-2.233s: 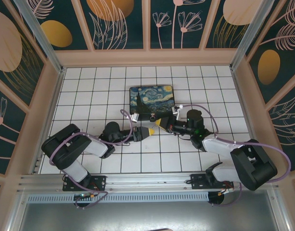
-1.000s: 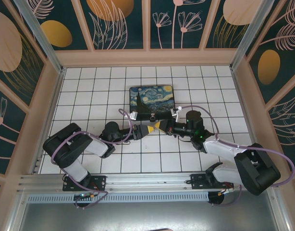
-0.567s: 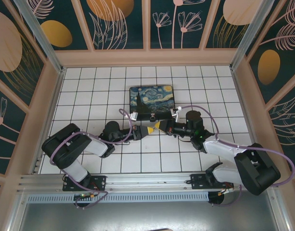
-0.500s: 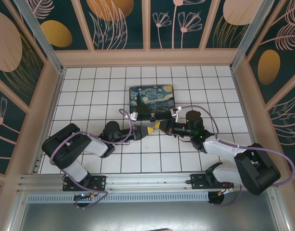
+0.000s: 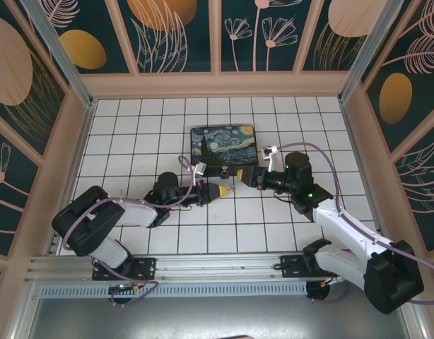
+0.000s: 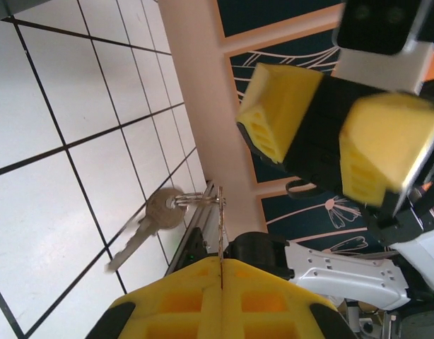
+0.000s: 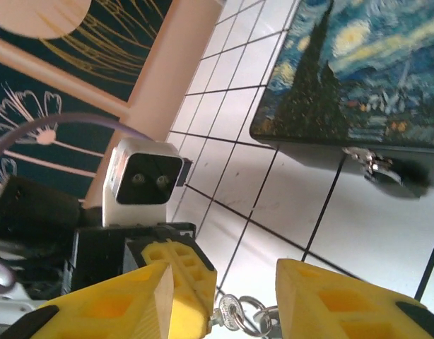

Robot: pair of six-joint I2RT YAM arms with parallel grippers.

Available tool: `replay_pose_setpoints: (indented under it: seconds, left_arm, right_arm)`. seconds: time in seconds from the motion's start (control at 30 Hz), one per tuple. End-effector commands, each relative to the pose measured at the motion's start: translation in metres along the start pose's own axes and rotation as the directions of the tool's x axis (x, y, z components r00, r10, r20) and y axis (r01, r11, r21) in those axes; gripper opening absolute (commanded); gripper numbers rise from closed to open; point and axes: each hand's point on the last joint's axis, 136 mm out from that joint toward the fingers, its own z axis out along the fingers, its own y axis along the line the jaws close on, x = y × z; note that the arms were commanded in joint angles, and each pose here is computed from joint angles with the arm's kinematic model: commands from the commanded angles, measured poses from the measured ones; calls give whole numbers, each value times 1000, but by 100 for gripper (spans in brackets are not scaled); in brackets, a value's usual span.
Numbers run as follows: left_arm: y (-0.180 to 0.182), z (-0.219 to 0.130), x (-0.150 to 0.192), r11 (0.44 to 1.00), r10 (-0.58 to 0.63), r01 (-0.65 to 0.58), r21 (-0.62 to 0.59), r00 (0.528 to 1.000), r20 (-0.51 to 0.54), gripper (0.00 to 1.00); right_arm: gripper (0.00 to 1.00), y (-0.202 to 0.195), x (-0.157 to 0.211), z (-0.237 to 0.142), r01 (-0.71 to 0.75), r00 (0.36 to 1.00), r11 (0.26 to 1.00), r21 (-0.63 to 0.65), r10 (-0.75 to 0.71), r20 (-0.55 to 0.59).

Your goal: Unlock a padlock with a key

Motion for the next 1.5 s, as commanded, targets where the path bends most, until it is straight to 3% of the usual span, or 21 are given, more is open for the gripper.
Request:
replay_pose_setpoints:
  seconds: [0.0,0.1,0.2,0.4,0.5,0.67,0.77,0.83,0.93,1.07,1.13,1.3,1.47]
  left_arm:
    - [-1,-1,-5,998,-53,53,-46,999,-11,0]
    - [-1,-4,-8,991,-109,109,-71,994,1,0]
    - [0,-9,-11,981,-165,166,-98,986,20,0]
    - [-5,-13,-17,979,-126,126,-161,992,9,0]
    - [-4,-12,-15,976,-21,11,-217,999,-46,0]
    - [2,-16,-20,922,182,-218,-321,974,-137,0]
    - [-3,-20,-41,820,383,-421,-388,907,-176,0]
    - [-10,-25,-59,687,541,-581,-436,810,-226,0]
    - [-30,-30,-84,523,690,-712,-469,677,-258,0]
    - [-60,-35,-101,323,836,-819,-474,482,-263,0]
    - [-68,-38,-104,181,890,-856,-484,352,-291,0]
    - [-82,-31,-101,-122,935,-898,-423,40,-353,0]
    - [-94,-27,-101,-427,873,-807,-408,-250,-419,0]
  right_arm:
    - [43,-3,7,1,268,963,960,78,-268,-19]
    - [43,-10,11,5,404,914,906,128,-406,-14]
    - [43,-14,18,5,559,822,811,173,-570,17]
    - [47,6,11,-12,682,671,706,191,-708,220]
    - [54,6,1,-11,641,713,749,167,-662,230]
    - [52,0,-18,-7,416,903,909,-16,-410,127]
    - [52,-8,-24,6,191,982,980,-59,-191,13]
    - [48,-24,-30,13,-11,999,1000,13,11,-32]
    - [41,-28,-36,11,-227,973,973,35,228,-43]
    - [43,-9,-52,-2,-360,933,932,30,361,-5]
    - [43,-3,-59,-10,-439,898,897,42,439,17]
    - [43,26,-76,-19,-521,852,852,-50,523,20]
    - [42,39,-89,-21,-530,847,845,-71,532,19]
